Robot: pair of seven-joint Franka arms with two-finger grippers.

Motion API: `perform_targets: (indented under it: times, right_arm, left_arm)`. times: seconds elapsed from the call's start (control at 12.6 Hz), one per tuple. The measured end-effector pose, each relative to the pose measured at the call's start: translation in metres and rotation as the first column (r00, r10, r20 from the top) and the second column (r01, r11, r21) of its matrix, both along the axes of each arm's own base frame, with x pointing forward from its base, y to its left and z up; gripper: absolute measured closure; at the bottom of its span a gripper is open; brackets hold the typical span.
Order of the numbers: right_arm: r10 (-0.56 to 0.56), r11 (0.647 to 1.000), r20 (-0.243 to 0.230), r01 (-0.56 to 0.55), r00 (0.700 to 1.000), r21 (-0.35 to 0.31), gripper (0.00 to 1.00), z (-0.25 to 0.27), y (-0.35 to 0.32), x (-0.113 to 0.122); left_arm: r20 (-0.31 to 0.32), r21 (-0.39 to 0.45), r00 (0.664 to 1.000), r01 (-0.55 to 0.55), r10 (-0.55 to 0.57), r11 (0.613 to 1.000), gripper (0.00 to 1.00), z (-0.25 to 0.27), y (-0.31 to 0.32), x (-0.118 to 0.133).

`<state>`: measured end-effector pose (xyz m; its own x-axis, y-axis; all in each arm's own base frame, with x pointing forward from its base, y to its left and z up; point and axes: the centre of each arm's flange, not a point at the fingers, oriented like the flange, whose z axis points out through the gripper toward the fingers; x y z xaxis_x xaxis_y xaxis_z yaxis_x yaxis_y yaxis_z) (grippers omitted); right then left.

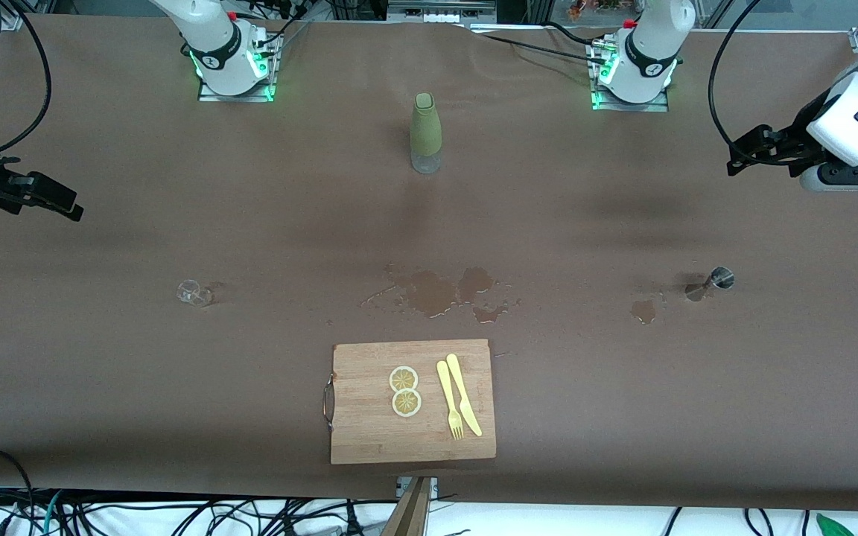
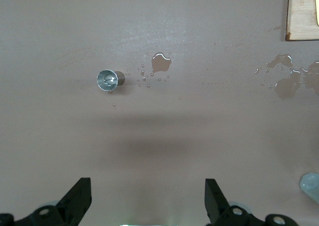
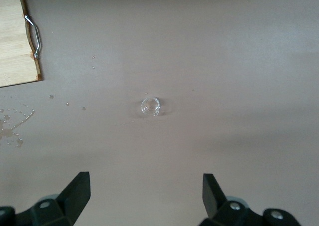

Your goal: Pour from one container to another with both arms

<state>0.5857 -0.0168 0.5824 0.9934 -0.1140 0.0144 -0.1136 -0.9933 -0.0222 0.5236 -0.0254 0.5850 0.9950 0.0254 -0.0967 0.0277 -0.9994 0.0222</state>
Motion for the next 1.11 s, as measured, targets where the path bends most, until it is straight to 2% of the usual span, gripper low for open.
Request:
perform_targets:
  times: [0.4, 0.48, 0.64, 0.87, 1.11]
  right_arm:
    - [0.006, 1.0, -0.001, -0.006, 1.0, 0.0, 0.0, -0.001, 0.0, 0.0]
    - [0.03, 1.0, -0.009, -0.03, 1.0, 0.0, 0.0, -0.004, 0.0, 0.0]
    - [0.166, 0.986, -0.034, -0.166, 0.985, 0.002, 0.0, -0.018, 0.001, 0.003]
    - [0.431, 0.902, -0.066, -0.43, 0.9, 0.022, 0.0, -0.047, -0.008, 0.013]
    - [0.589, 0.807, -0.054, -0.584, 0.806, 0.093, 0.0, -0.075, -0.037, 0.021]
  left_arm:
    - [0.0, 0.0, 1.0, -0.006, 0.006, 1.0, 0.0, 0.0, 0.003, 0.0]
    - [0.0, 0.0, 1.0, -0.007, 0.007, 1.0, 0.0, 0.0, 0.004, 0.0]
    - [0.0, -0.001, 1.0, -0.012, 0.012, 1.0, 0.0, 0.0, 0.008, 0.0]
    - [0.016, -0.006, 1.0, 0.009, -0.009, 1.0, 0.0, 0.0, 0.02, 0.003]
    - [0.03, -0.011, 0.999, 0.045, -0.044, 0.999, 0.0, -0.006, 0.036, 0.01]
